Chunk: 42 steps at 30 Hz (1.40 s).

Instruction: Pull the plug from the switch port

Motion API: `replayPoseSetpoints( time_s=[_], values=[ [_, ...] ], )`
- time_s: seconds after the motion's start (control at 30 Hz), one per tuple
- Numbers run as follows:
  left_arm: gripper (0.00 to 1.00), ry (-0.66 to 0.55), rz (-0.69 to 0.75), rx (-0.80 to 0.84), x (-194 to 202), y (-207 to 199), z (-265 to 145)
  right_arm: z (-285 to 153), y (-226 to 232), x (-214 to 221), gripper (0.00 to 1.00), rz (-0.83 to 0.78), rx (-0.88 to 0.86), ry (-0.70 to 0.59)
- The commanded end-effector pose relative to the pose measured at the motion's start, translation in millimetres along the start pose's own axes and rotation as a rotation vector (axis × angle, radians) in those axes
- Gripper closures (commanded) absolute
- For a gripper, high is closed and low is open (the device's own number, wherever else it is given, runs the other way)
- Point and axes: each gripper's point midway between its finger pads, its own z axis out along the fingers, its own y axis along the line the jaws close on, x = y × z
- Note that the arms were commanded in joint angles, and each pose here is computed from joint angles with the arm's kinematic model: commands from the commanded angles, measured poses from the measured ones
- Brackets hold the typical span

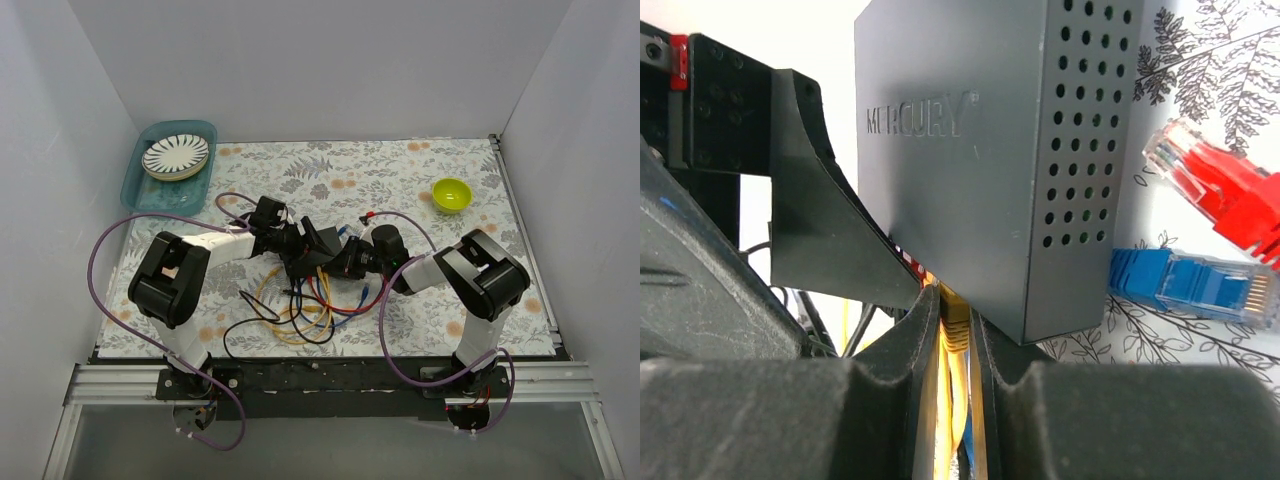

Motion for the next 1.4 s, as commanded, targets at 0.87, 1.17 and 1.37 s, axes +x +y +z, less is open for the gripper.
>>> replayPoseSetpoints(
  time_s=[0.87, 1.17, 1.37],
  values=[
    [0.27, -0.192, 0.029, 0.021, -56.7, -12.5, -10.0, -38.4, 3.0, 83.7, 0.99, 0.213, -0.191, 0.217],
    [0.26, -0.183, 0.035, 0.111, -17.8, -31.2, -48.2, -22.4, 21.5, 53.8, 0.99, 0.285, -0.274, 0.119],
    [0.26, -0.162, 0.03, 0.109, 1.5, -24.1, -49.6, -6.4, 34.3, 33.0, 0.99, 0.294, -0.318, 0.088]
  ],
)
